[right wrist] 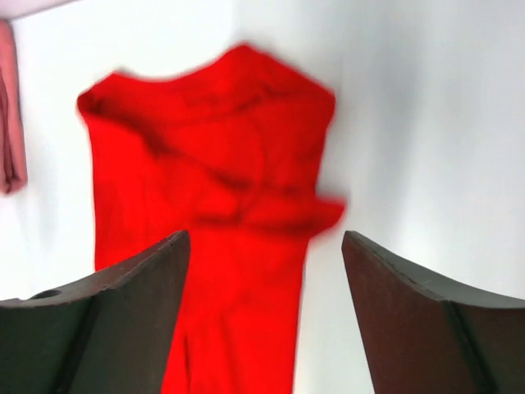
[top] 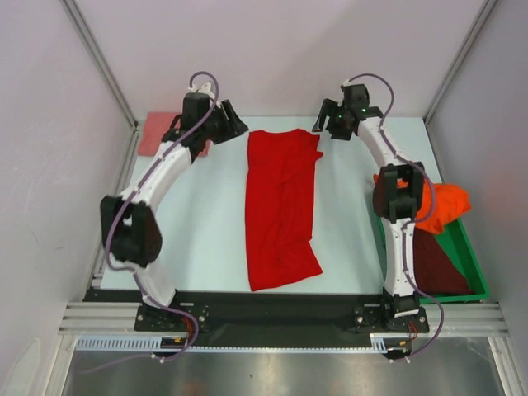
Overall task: Fold and stack the t-shirts
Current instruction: Fold the tshirt
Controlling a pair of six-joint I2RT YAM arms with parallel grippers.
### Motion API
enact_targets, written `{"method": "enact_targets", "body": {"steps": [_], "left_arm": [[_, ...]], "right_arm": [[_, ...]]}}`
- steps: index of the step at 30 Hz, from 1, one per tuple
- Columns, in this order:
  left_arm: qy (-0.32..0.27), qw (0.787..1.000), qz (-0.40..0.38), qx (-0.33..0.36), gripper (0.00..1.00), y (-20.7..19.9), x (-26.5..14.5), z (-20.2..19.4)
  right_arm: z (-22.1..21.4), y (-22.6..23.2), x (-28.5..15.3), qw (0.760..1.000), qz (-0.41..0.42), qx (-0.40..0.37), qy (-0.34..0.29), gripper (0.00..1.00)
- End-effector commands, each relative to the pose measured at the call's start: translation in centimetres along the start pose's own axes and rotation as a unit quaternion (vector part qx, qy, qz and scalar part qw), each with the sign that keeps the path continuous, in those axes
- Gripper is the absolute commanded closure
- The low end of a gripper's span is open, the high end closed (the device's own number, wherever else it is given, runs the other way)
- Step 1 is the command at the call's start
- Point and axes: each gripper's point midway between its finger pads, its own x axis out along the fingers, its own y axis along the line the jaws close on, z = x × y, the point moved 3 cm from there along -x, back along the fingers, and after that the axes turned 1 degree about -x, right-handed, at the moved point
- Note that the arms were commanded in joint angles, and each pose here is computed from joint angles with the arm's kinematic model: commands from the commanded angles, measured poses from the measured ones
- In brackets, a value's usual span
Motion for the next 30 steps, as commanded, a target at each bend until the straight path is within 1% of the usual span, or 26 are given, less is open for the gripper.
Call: {"method": "enact_targets", "body": {"steps": [1,2,3,4,6,7,8,9,10,12,13,15,16,17,18,19,20,24,25,30], "left_arm": [[0.028,0.999,-0.002,0.039,0.40,-1.1,-4.0,-4.8],[0.034,0.999,-0.001,0.041,0.40,-1.0,-4.9,-5.8],[0.041,0.998,-0.007,0.042,0.39,-1.3,-5.8,-6.9],[0.044,0.998,-0.014,0.041,0.39,-0.8,-7.4,-8.5],[0.054,0.998,-0.025,0.033,0.38,-0.8,-8.8,-10.6],[0.071,0.997,-0.020,0.028,0.39,0.3,-9.5,-12.7],[0.051,0.997,-0.043,0.030,0.39,-0.5,-10.8,-12.5],[0.051,0.997,-0.047,0.028,0.38,-0.6,-11.2,-13.3],[0.062,0.997,-0.040,0.025,0.38,0.3,-11.3,-14.6],[0.063,0.997,-0.044,0.017,0.38,0.4,-11.5,-15.0],[0.066,0.997,-0.043,0.017,0.39,0.5,-11.5,-15.3],[0.060,0.997,-0.052,0.019,0.40,0.1,-11.5,-15.1],[0.058,0.997,-0.053,0.018,0.40,0.1,-11.5,-15.1],[0.057,0.997,-0.058,0.019,0.40,0.0,-11.5,-15.2],[0.054,0.996,-0.063,0.020,0.39,-0.1,-11.4,-15.2],[0.060,0.996,-0.066,0.020,0.39,-0.1,-11.2,-15.4],[0.064,0.996,-0.067,0.020,0.39,-0.1,-11.1,-15.6],[0.082,0.994,-0.071,0.020,0.40,0.3,-10.2,-16.6],[0.086,0.994,-0.072,0.019,0.40,0.4,-10.0,-16.9],[0.093,0.992,-0.084,0.021,0.39,0.3,-9.7,-17.2]], "right_arm": [[0.4,3.3,-8.6,0.999,-0.037,-0.032,-0.010,0.18],[-1.6,2.9,-8.8,0.998,-0.041,-0.036,0.011,0.17],[-1.2,4.1,-10.8,0.998,-0.029,-0.048,-0.006,0.15],[-1.8,5.0,-11.3,0.997,-0.022,-0.068,-0.005,0.14],[-2.8,6.3,-11.8,0.997,0.002,-0.083,0.005,0.14],[-3.0,6.8,-11.7,0.996,0.016,-0.086,0.008,0.14],[-3.1,7.4,-11.5,0.996,0.031,-0.080,0.010,0.15],[-3.0,8.2,-11.4,0.996,0.053,-0.075,0.014,0.16],[-2.8,8.6,-10.6,0.995,0.068,-0.074,0.008,0.16],[-2.5,9.8,-9.7,0.992,0.102,-0.073,0.001,0.16],[-2.7,9.9,-8.0,0.991,0.108,-0.076,0.002,0.16],[-3.1,10.8,-6.3,0.990,0.118,-0.076,0.016,0.16],[-1.9,11.8,-6.2,0.989,0.127,-0.079,0.008,0.17],[-3.1,11.2,-3.7,0.989,0.122,-0.075,0.028,0.18],[-3.5,12.0,-2.7,0.989,0.123,-0.080,0.031,0.19],[-2.9,12.8,-2.5,0.988,0.129,-0.086,0.022,0.20],[-3.9,12.4,-0.6,0.988,0.124,-0.090,0.032,0.21],[-5.2,12.2,2.3,0.989,0.092,-0.114,0.021,0.30],[-5.5,12.4,2.8,0.988,0.095,-0.122,0.019,0.32],[-7.4,11.5,5.0,0.988,0.092,-0.121,0.037,0.36]]}}
